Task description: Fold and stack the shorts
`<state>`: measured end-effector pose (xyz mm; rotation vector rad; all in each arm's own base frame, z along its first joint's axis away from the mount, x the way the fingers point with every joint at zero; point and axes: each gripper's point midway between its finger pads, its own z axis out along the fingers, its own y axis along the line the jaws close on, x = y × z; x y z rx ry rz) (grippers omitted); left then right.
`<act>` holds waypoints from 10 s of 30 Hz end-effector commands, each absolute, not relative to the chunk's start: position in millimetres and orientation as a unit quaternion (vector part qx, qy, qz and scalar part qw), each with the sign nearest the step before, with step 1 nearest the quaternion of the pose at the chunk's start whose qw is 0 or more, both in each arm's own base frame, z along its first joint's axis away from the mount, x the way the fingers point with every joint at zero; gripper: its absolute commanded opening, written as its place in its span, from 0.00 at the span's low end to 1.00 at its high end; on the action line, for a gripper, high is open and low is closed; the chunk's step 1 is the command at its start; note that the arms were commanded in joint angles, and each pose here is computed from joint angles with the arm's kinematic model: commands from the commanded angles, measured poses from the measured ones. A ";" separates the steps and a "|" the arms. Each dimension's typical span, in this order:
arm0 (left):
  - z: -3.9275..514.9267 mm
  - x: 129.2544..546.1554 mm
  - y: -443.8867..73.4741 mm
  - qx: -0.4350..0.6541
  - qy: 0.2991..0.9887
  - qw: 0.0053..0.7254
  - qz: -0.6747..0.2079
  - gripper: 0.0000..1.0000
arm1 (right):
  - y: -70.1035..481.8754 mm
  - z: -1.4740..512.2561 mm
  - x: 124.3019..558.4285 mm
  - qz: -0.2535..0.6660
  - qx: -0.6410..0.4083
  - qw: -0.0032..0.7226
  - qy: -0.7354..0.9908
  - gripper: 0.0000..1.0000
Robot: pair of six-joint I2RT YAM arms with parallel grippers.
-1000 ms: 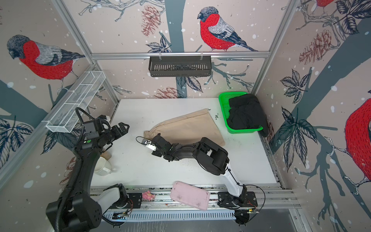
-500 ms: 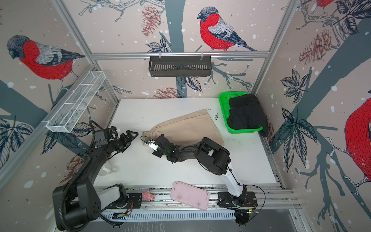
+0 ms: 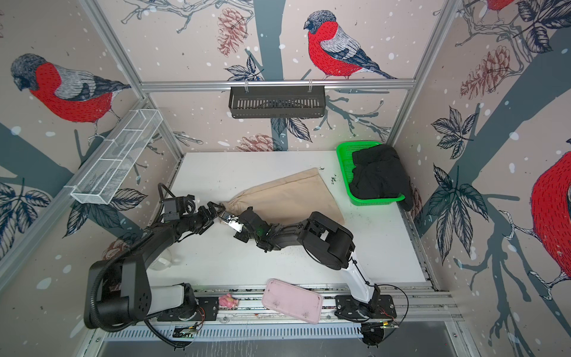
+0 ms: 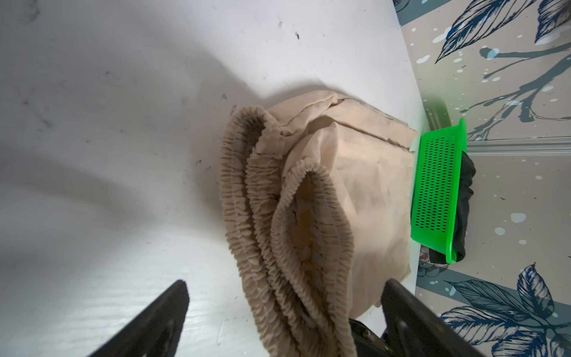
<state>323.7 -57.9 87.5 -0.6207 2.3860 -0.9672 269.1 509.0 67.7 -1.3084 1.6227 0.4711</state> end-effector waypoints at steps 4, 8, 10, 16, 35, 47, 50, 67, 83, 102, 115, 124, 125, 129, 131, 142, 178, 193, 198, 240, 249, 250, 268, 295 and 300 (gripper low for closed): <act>80.9 339.0 -70.0 -0.210 0.880 0.259 -0.339 0.97 | 518.5 90.8 262.6 0.216 -0.526 0.508 0.647 0.00; 66.8 338.7 -82.5 -0.191 0.894 0.237 -0.328 0.97 | 520.1 93.0 260.2 0.219 -0.525 0.510 0.645 0.01; 62.5 339.1 -85.2 -0.186 0.897 0.229 -0.330 0.93 | 520.3 94.6 258.2 0.224 -0.525 0.509 0.644 0.01; 74.1 344.2 -86.7 -0.169 0.899 0.234 -0.330 0.00 | 514.2 110.9 253.2 0.256 -0.505 0.509 0.648 0.42; 184.3 346.9 -24.1 -0.135 0.921 0.279 -0.237 0.00 | 406.4 93.0 287.0 0.188 -0.455 0.393 0.777 0.05; 219.2 372.0 -17.6 -0.118 0.919 0.302 -0.225 0.00 | 507.6 46.9 231.9 0.279 -0.527 0.322 0.735 0.02; 221.2 372.8 -12.0 -0.118 0.923 0.301 -0.210 0.00 | 528.2 47.1 232.7 0.314 -0.517 0.302 0.737 0.02; 241.1 387.1 -9.7 -0.108 0.935 0.304 -0.148 0.00 | 387.1 81.3 290.8 0.265 -0.356 0.321 0.837 0.34; 239.9 406.4 -103.2 -0.066 0.946 0.292 -0.124 0.00 | 313.8 20.3 231.8 0.226 -0.320 0.282 0.876 0.06; 167.9 376.5 -240.5 0.059 0.960 0.227 -0.155 0.00 | 335.5 27.4 227.4 0.268 -0.330 0.304 0.853 0.11; 124.1 356.1 -291.0 0.145 0.954 0.195 -0.173 0.00 | 340.9 31.9 230.6 0.280 -0.325 0.314 0.847 0.53; 146.9 349.4 -314.4 0.182 0.933 0.216 -0.223 0.80 | 322.7 69.3 222.1 0.305 -0.312 0.330 0.837 0.61; 150.4 350.6 -314.2 0.184 0.932 0.220 -0.222 0.88 | 317.9 76.6 221.2 0.308 -0.305 0.334 0.837 0.62; 173.7 366.7 -304.2 0.168 0.933 0.251 -0.196 0.97 | 293.8 104.2 221.3 0.307 -0.274 0.348 0.842 0.63; 190.3 378.0 -289.3 0.145 0.935 0.269 -0.178 0.97 | 280.5 122.0 226.9 0.300 -0.260 0.365 0.842 0.59; 222.8 382.1 -158.2 0.006 0.918 0.365 -0.154 0.97 | 323.8 154.3 284.3 0.273 -0.298 0.392 0.827 0.38; 239.3 340.8 -97.7 0.002 0.905 0.398 -0.148 0.97 | 287.5 66.0 264.7 0.127 -0.296 0.258 0.911 0.84; 232.0 342.4 -59.7 -0.033 0.906 0.403 -0.128 0.97 | 376.7 16.6 275.0 0.165 -0.303 0.239 0.908 0.69; 230.1 344.1 -46.4 -0.056 0.904 0.403 -0.131 0.97 | 439.1 16.8 321.1 0.203 -0.303 0.280 0.888 0.70; 45.9 429.8 -112.1 0.080 0.951 0.226 0.195 0.97 | 164.5 178.8 270.9 0.272 -0.111 0.538 0.790 1.00; 41.3 464.7 -79.8 0.012 0.951 0.246 0.185 0.97 | 171.2 168.4 273.4 0.286 -0.115 0.524 0.794 1.00; 41.5 470.4 -73.5 0.003 0.951 0.248 0.183 0.97 | 172.6 166.7 274.5 0.286 -0.117 0.520 0.797 1.00; 60.9 544.8 4.0 -0.024 0.927 0.293 0.233 0.97 | 171.1 167.6 309.5 0.217 -0.112 0.479 0.843 1.00; 284.1 379.5 -121.3 0.039 0.805 0.547 -0.226 0.97 | 52.3 292.1 417.9 0.025 0.019 0.539 0.842 1.00; 290.4 370.2 -122.1 0.038 0.803 0.552 -0.221 0.97 | 12.4 275.0 423.1 -0.025 0.061 0.511 0.857 1.00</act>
